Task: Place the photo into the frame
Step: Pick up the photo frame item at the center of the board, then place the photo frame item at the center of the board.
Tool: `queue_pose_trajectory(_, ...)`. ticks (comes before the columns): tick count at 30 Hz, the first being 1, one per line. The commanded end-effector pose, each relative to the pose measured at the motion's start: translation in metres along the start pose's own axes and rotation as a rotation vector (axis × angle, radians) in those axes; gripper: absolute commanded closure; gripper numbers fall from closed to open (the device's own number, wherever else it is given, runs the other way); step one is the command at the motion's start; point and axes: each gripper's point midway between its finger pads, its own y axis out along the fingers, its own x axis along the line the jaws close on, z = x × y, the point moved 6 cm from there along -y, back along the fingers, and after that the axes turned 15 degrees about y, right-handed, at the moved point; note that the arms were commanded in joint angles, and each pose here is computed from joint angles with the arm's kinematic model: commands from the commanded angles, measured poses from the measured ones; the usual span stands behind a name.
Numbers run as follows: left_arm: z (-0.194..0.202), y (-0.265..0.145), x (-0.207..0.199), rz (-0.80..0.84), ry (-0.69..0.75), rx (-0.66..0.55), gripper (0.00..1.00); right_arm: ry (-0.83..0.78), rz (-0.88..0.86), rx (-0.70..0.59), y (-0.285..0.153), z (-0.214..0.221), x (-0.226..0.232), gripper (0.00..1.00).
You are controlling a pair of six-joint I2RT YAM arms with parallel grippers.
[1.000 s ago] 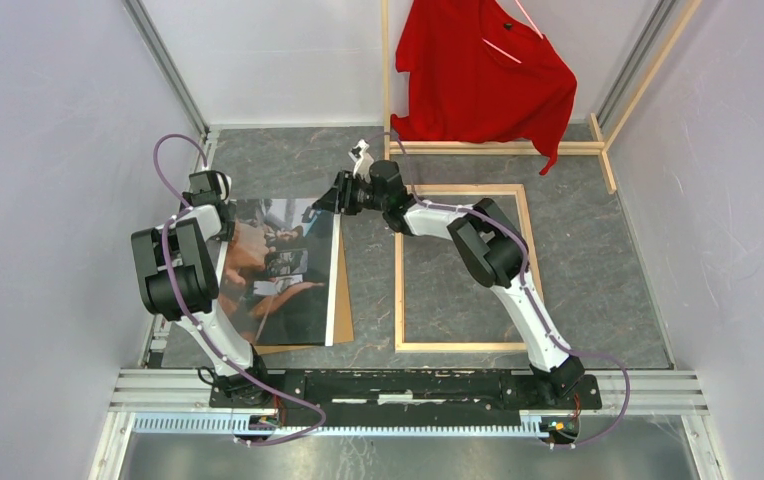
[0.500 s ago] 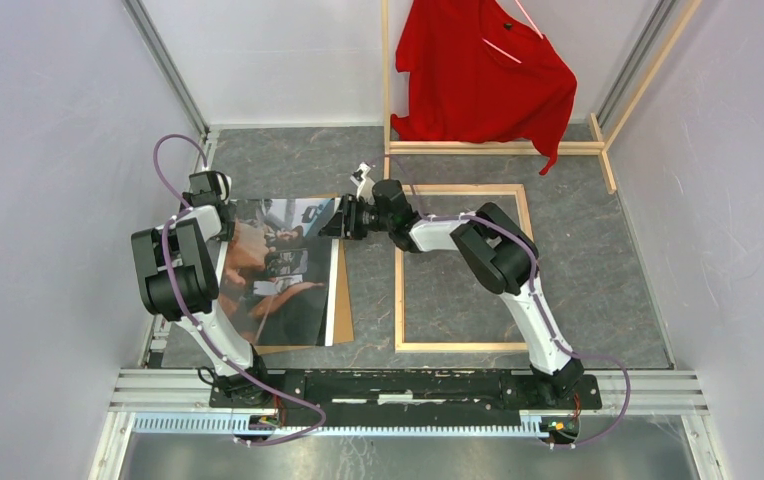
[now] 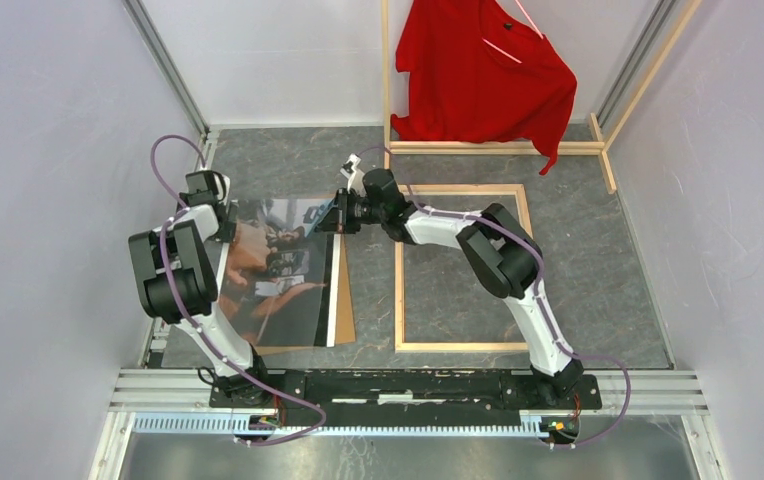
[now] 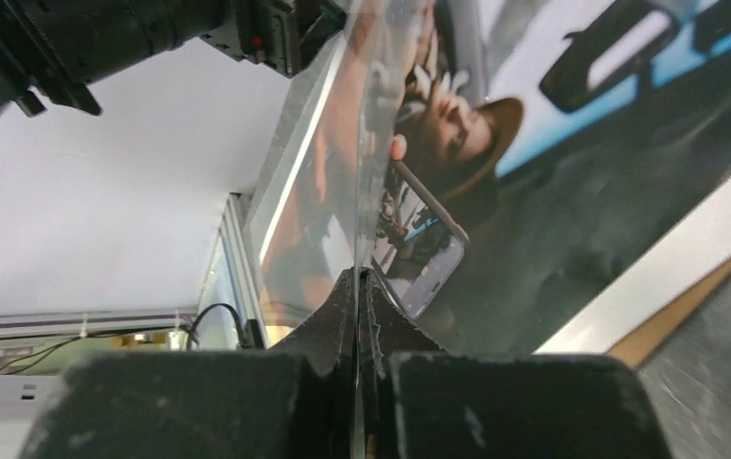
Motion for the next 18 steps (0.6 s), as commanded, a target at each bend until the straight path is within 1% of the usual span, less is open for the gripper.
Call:
queue_pose_trajectory(1,0.001,-0.020,-0.006,0.181,0.008,-0.004,0.00,-0.148,-0.035,-0.055,-0.041,-0.039,0.062,1.00)
queue_pose_trajectory(4,-0.011,-0.040,0.008,0.209,0.015,-0.040,0.00,-0.173,-0.004,-0.041,-0.086,-0.053,0.078,1.00)
queue_pose_trajectory(8,-0.042,-0.075,0.013,0.236,0.056,-0.136,0.00,-0.195,0.120,-0.055,-0.165,-0.056,0.072,1.00)
queue_pose_trajectory(11,-0.069,-0.107,-0.005,0.249,0.129,-0.210,0.00,-0.190,0.226,-0.093,-0.222,-0.053,0.055,1.00)
queue_pose_trajectory(14,-0.097,-0.140,-0.037,0.304,0.211,-0.288,0.00,-0.179,0.351,-0.165,-0.283,-0.054,0.037,1.00)
queue_pose_trajectory(17,-0.117,-0.164,-0.072,0.374,0.296,-0.345,0.00,-0.155,0.473,-0.214,-0.329,-0.052,0.013,1.00)
queue_pose_trajectory(18,-0.123,-0.169,-0.082,0.391,0.324,-0.360,0.00,-0.155,0.526,-0.218,-0.337,-0.050,0.007,1.00)
